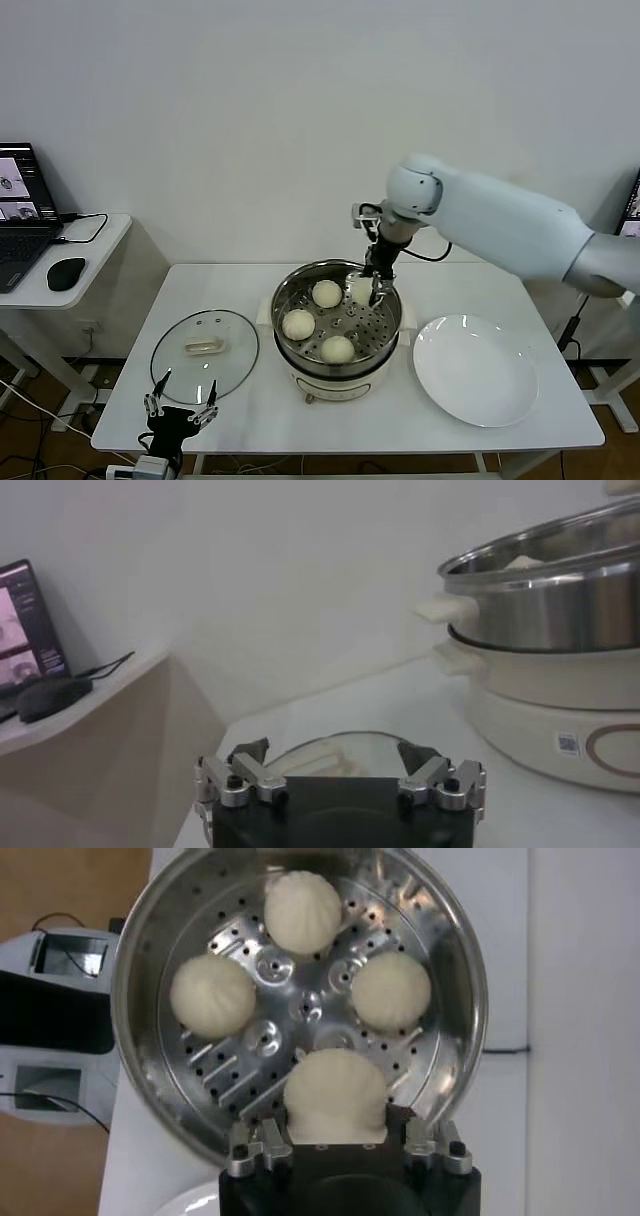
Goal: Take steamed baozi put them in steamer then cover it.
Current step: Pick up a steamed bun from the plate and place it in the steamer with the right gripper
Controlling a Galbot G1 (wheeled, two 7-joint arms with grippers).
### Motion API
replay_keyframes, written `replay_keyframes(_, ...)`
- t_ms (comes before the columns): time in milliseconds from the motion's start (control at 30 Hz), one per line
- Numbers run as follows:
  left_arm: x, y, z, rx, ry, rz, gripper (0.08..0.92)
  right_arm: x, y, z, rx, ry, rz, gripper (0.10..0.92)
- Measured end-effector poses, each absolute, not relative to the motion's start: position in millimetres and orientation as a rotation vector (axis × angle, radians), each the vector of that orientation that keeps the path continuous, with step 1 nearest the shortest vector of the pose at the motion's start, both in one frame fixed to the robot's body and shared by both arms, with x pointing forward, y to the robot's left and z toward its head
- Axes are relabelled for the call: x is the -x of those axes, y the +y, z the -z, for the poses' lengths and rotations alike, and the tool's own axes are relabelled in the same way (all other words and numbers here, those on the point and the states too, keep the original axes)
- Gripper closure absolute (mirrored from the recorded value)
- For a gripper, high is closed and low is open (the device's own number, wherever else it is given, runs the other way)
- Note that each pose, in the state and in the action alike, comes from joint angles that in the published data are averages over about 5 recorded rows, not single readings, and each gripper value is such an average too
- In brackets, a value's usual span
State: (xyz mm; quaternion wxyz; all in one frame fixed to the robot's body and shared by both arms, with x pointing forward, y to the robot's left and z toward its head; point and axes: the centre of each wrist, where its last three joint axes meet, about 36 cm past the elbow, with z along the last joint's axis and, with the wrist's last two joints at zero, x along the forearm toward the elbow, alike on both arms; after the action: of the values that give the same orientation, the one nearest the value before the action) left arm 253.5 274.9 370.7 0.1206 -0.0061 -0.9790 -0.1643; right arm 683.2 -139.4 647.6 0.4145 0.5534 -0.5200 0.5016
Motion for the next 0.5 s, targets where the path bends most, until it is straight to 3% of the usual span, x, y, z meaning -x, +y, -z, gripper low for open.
replay_keyframes(500,-254,274,-367,0.022,-2.852,0.466,0.177,-682,-130,-607,-1.369,-1.252,-1.277,0.420)
